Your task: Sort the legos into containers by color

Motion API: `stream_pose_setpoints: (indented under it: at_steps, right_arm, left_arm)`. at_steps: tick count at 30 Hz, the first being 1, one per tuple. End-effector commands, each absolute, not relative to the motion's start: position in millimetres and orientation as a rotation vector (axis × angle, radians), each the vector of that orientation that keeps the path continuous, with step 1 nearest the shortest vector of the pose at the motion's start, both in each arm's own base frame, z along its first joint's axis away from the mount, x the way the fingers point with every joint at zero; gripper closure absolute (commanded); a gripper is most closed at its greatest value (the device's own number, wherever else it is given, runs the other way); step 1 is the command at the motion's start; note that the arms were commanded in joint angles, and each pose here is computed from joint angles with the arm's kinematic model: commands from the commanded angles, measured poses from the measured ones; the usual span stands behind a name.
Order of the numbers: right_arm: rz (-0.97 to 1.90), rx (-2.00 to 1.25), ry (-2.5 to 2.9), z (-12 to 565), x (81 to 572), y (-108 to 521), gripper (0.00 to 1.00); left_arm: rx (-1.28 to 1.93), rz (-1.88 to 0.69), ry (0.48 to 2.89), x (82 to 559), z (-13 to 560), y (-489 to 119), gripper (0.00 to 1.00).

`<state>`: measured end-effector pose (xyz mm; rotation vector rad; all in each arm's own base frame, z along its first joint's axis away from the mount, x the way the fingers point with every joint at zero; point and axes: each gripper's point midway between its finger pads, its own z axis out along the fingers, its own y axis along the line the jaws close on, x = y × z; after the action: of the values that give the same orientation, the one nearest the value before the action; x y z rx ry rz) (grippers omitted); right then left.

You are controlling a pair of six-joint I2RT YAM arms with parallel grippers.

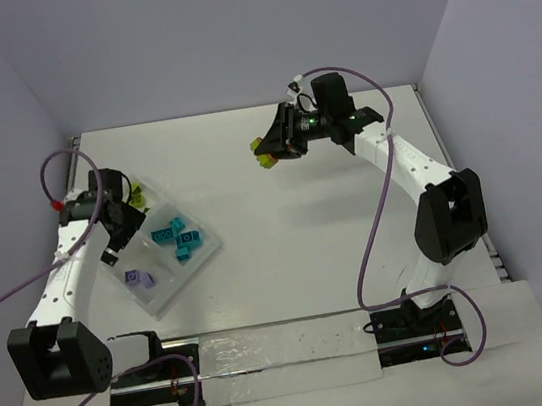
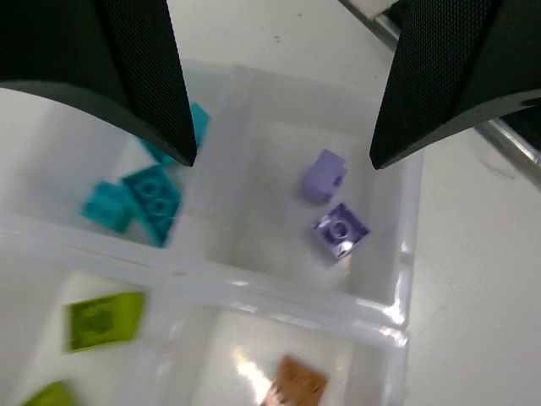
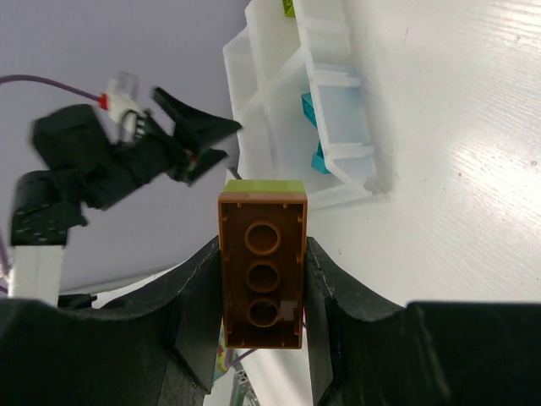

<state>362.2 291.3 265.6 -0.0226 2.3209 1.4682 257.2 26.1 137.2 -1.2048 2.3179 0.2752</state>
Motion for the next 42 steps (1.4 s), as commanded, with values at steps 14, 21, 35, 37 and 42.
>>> stream_pose_setpoints:
  at_steps: [14,21,35,37,42]
  right_arm:
    - [1.669,-0.312,2.162,312.2,316.5,316.8,1.0]
    - [1.862,-0.509,2.009,348.0,284.3,336.0,1.0]
    - [2.142,-0.522,1.81,382.6,275.1,340.7,1.0]
    - [2.144,-0.519,1.812,382.4,275.7,341.7,1.0]
    - [2.148,-0.503,1.822,379.8,277.5,343.1,1.0]
  left_arm:
    - [-0.195,-1.139,2.133,332.6,319.9,-177.0,0.23]
    - [0.045,-1.477,1.997,326.3,350.7,-233.7,0.21]
    - [0.27,-1.677,1.831,300.9,370.7,-245.8,0.32]
    - [0.277,-1.692,1.83,298.7,369.7,-246.5,0.36]
    - [0.304,-1.738,1.783,292.2,377.8,-247.0,0.46]
